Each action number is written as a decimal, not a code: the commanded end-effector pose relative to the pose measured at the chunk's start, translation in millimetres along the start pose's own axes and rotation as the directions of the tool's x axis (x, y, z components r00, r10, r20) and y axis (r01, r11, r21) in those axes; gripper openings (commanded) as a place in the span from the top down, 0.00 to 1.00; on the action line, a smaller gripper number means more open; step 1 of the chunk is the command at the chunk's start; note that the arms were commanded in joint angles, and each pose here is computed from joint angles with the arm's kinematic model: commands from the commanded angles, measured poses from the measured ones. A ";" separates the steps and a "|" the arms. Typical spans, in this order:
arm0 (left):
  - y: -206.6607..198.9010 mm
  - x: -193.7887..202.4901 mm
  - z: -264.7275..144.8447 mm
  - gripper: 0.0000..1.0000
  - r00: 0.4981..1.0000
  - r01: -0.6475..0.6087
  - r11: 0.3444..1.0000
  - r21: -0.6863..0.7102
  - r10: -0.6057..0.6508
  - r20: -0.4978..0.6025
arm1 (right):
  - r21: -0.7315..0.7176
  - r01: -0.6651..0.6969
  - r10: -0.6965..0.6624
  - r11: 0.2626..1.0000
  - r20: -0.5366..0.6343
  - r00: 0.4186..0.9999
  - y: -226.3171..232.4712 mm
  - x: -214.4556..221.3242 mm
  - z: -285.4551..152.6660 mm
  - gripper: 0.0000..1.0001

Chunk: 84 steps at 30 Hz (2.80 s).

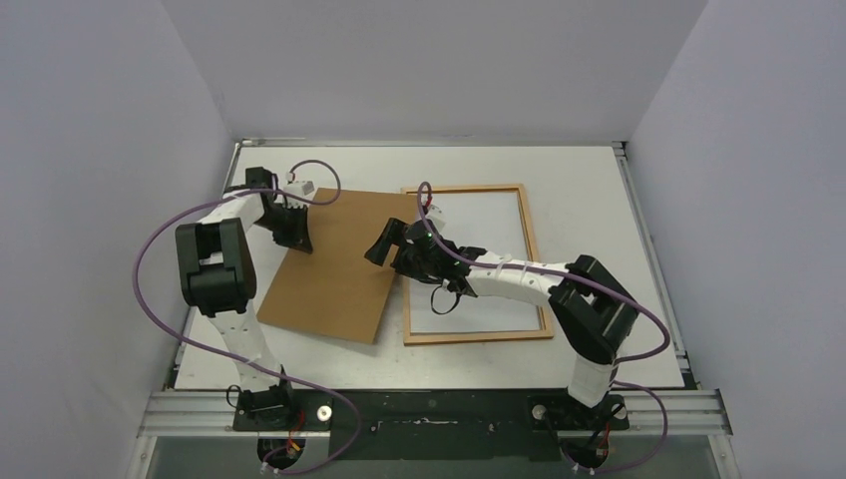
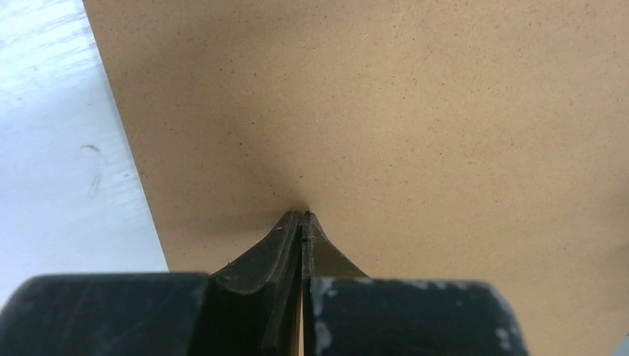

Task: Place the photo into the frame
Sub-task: Move the photo frame item to the center of the board, then turn over the photo frame item at the center of the board.

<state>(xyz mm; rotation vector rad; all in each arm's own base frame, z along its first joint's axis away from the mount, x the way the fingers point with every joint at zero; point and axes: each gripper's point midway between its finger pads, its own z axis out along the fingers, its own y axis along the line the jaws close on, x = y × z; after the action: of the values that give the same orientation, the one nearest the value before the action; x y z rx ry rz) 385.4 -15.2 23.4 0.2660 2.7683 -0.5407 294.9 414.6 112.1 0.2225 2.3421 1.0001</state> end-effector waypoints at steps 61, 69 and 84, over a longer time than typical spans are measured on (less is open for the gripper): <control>14.0 53.2 -51.9 0.37 0.992 0.022 0.991 -0.133 -0.038 -0.118 | 0.198 0.111 -0.142 0.974 0.155 0.978 -64.8 -95.8 -53.2 0.01; 34.8 61.7 -35.3 0.41 0.990 0.040 0.979 -0.199 -0.066 -0.124 | 0.217 0.104 -0.134 0.971 0.127 0.983 -78.9 -85.4 -52.4 0.01; 43.1 69.5 -10.1 0.52 0.984 0.055 0.973 -0.225 -0.090 -0.151 | 0.183 0.066 -0.084 0.981 0.094 0.992 -90.8 -77.9 -46.6 0.06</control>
<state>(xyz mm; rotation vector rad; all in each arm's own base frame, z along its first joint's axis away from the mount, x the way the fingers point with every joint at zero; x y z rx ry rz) 321.7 36.7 15.6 0.1641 2.9786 -0.2565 335.8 289.9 102.5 0.2367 2.3601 0.6561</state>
